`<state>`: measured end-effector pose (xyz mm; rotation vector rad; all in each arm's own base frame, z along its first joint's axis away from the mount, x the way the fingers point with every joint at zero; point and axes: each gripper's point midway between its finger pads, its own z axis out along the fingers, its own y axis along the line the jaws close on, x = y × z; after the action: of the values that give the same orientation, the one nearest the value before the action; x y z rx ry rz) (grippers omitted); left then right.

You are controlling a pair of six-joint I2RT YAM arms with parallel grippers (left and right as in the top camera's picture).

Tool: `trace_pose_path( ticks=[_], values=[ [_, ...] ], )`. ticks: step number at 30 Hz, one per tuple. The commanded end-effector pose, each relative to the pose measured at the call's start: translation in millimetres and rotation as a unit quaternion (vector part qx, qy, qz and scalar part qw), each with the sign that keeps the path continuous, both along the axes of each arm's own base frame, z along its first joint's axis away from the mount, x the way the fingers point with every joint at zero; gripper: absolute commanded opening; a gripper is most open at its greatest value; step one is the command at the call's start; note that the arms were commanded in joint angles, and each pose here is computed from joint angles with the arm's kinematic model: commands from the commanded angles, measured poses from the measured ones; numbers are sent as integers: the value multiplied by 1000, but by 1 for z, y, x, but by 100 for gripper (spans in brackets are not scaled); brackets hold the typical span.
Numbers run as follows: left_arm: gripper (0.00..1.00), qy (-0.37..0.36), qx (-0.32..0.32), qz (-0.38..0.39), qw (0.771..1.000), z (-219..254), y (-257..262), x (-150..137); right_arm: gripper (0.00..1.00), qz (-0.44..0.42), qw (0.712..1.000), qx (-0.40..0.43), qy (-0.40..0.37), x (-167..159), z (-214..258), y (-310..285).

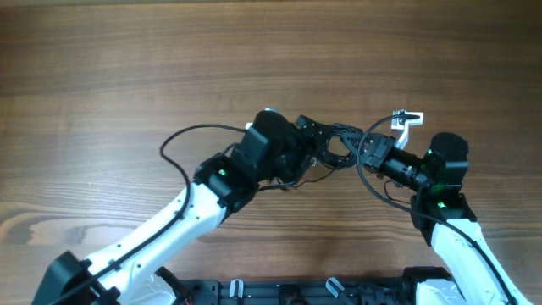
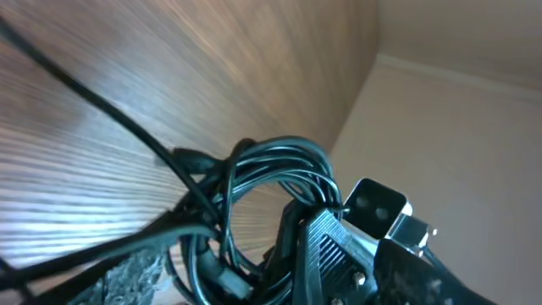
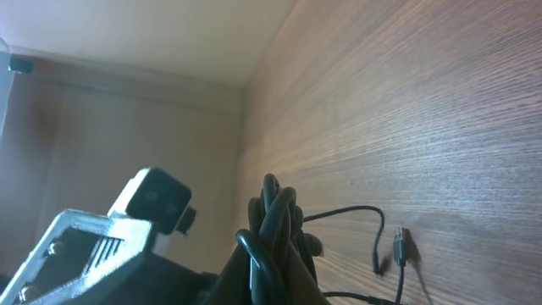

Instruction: Untangle cables

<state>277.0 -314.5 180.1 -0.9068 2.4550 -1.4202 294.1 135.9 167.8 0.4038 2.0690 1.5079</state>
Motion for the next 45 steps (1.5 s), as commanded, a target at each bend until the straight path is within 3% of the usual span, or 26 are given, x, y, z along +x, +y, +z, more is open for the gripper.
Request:
trace_pose_path(
  ticks=[1, 6, 21, 23, 27, 32, 36, 42, 43, 45],
  values=[
    [75, 35, -11, 0, 999, -7, -10, -6, 4, 12, 1000, 9, 3, -2, 2, 3],
    [70, 42, -4, -4, 999, -13, -11, -9, 4, 5, 999, 25, 23, -2, 3, 2],
    [68, 58, 24, -23, 998, -29, -20, -28, 4, -20, 994, 65, 80, 1, 2, 0],
    [62, 62, 36, -14, 997, -35, -16, -27, 4, -19, 993, 74, 91, 0, 2, 1],
    [40, 52, 60, 18, 997, -42, -7, -18, 4, -1, 993, 84, 87, -4, 8, 5],
    [4, 23, 85, 57, 994, -43, 5, -3, 5, 34, 992, 91, 81, -13, 14, 12],
    [4, -21, 123, 58, 991, -44, 14, 6, 10, 34, 992, 90, 80, -13, 14, 12],
    [4, -47, 146, 36, 988, -45, 19, 9, 9, 33, 992, 91, 79, -12, 14, 12],
    [13, -44, 144, 32, 988, -45, 18, 8, 9, 34, 992, 91, 77, -12, 15, 12],
    [51, -41, 140, 26, 989, -45, 16, 6, 9, 34, 993, 91, 74, -12, 16, 12]
  ],
)
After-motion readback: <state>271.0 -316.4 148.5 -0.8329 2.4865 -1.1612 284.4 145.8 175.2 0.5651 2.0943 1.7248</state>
